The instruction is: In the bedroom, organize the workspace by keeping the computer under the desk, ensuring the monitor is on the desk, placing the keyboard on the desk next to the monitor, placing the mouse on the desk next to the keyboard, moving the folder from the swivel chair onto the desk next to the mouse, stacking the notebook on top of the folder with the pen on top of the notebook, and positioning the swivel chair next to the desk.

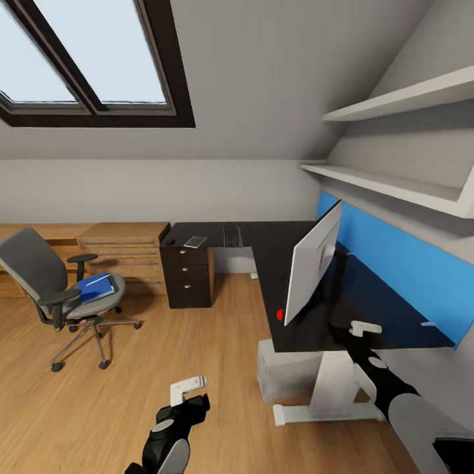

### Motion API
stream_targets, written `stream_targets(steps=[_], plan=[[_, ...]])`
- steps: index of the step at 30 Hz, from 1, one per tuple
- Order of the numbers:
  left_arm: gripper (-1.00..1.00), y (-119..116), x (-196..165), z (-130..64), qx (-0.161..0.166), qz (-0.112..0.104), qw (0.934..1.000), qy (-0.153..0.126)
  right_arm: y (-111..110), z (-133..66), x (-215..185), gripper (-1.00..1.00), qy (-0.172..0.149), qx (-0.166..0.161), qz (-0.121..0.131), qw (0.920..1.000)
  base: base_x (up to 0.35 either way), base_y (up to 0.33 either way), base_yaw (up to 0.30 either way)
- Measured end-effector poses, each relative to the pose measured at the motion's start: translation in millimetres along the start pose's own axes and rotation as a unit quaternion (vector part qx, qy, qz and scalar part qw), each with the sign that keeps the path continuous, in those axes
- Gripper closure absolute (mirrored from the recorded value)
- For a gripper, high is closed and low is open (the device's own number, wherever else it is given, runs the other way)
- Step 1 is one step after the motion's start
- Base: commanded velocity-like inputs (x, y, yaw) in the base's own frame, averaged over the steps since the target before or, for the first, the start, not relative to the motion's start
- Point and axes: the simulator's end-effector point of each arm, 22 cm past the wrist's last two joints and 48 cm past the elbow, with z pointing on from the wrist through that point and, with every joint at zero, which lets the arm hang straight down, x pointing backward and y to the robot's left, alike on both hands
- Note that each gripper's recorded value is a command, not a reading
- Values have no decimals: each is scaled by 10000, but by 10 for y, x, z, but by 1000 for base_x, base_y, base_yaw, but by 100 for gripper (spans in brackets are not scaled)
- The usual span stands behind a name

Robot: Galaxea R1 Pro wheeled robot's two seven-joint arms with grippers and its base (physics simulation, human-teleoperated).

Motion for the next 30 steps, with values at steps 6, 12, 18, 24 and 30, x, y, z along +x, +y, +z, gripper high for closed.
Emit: stream_targets(steps=[6, 12, 18, 24, 30], plan=[[-100, -20, -182, -67, 72, -132, 9997, -181, 26, -5, -48, -100, -33, -398, 29, 9992, 316, -10, 0], [-100, -75, -393, -175, 195, -222, 9987, -415, 53, -6, -72, -100, -80, -498, -54, 9987, 263, -54, 0], [-100, -78, -420, -188, 205, -231, 9985, -444, 48, -4, -80, -100, -95, -505, -75, 9987, 62, -26, 0], [-100, -76, -428, -190, 201, -232, 9985, -453, 52, -10, -243, -100, -449, -513, -141, 9976, 10, -4, 0], [-100, -80, -435, -192, 213, -237, 9984, -460, 58, -12, -241, -100, -464, -506, -149, 9975, 0, -121, 0]])
